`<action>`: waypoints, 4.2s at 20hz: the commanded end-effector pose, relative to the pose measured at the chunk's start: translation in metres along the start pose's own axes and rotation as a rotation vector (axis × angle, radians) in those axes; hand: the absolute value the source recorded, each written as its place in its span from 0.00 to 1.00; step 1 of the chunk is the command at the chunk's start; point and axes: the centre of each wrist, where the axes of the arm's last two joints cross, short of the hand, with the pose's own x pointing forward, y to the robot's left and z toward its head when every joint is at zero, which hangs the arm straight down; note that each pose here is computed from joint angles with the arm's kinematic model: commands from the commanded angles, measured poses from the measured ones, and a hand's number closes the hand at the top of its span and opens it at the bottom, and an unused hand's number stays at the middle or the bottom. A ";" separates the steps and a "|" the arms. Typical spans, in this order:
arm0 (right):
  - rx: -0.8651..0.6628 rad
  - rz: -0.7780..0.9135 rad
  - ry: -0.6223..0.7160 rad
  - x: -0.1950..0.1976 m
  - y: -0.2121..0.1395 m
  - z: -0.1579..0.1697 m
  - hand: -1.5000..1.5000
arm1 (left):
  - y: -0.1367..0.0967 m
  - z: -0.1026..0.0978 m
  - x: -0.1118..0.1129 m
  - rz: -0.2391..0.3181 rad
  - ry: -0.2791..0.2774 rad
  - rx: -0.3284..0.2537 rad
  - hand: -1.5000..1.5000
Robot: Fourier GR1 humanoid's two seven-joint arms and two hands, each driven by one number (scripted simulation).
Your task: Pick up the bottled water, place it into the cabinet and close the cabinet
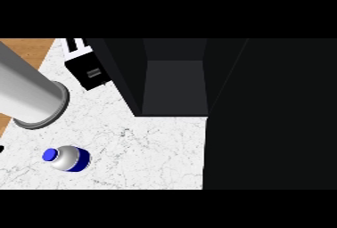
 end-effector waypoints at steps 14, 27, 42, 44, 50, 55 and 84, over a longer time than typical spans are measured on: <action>0.002 0.001 -0.020 0.009 0.003 0.050 0.00 | 0.021 0.005 -0.053 -0.053 0.043 0.157 0.00; 0.024 0.012 -0.016 0.017 0.008 0.067 0.00 | 0.037 -0.008 -0.137 -0.069 0.150 0.171 0.00; 0.047 -0.008 -0.008 0.019 0.007 0.079 0.00 | 0.044 0.007 -0.215 0.010 0.168 0.233 0.00; 0.033 0.002 -0.013 0.021 0.010 0.078 0.00 | 0.044 0.005 -0.220 0.068 0.180 0.198 0.00; 0.034 0.001 -0.007 0.012 0.008 0.084 0.00 | 0.013 0.005 -0.250 0.157 0.206 0.139 0.00; 0.031 0.012 0.001 0.003 0.001 0.085 0.00 | 0.013 -0.015 -0.259 0.161 0.147 0.204 1.00; 0.048 -0.010 0.028 0.015 0.006 0.094 0.00 | -0.096 -0.120 -0.302 0.269 -0.018 0.578 1.00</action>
